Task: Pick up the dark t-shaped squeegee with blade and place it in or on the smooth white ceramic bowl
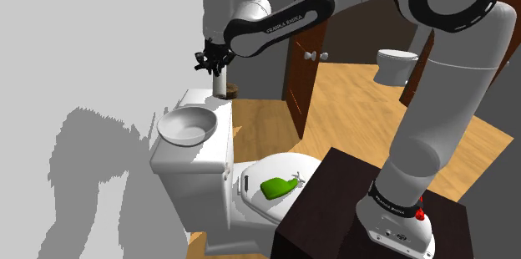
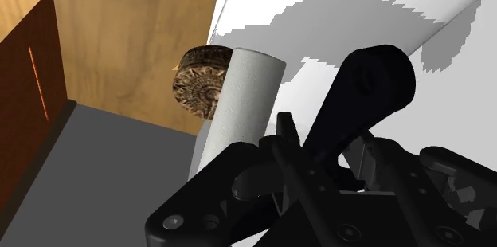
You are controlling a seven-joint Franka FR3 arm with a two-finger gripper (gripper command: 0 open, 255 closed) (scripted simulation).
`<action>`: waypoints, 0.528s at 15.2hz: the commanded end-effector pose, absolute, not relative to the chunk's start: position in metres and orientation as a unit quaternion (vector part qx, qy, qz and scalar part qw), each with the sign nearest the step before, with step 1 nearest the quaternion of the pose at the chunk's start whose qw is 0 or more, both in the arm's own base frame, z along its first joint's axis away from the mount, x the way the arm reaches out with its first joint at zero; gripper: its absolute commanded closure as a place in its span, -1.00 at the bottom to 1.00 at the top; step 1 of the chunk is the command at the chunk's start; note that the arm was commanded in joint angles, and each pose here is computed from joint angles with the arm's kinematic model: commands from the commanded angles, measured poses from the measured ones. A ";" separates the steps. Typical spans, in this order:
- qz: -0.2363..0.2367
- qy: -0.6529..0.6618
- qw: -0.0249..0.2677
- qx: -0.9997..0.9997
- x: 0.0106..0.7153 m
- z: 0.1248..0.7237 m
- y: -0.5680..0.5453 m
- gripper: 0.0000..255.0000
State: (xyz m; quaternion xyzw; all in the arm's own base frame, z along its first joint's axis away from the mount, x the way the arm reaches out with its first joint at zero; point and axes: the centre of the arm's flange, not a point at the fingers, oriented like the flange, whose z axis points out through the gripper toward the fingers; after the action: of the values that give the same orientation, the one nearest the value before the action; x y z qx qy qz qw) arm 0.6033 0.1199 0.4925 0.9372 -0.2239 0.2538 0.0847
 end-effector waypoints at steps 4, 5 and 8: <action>0.254 -0.224 0.085 0.937 0.586 0.492 0.182 1.00; 0.254 -0.224 0.085 0.937 0.582 0.492 0.194 1.00; 0.254 -0.224 0.085 0.937 0.569 0.493 0.232 1.00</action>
State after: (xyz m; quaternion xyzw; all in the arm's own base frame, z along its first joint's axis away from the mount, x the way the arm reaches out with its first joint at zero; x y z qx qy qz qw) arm 0.5758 0.2186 0.4893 0.9372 -0.2238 0.2538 0.0845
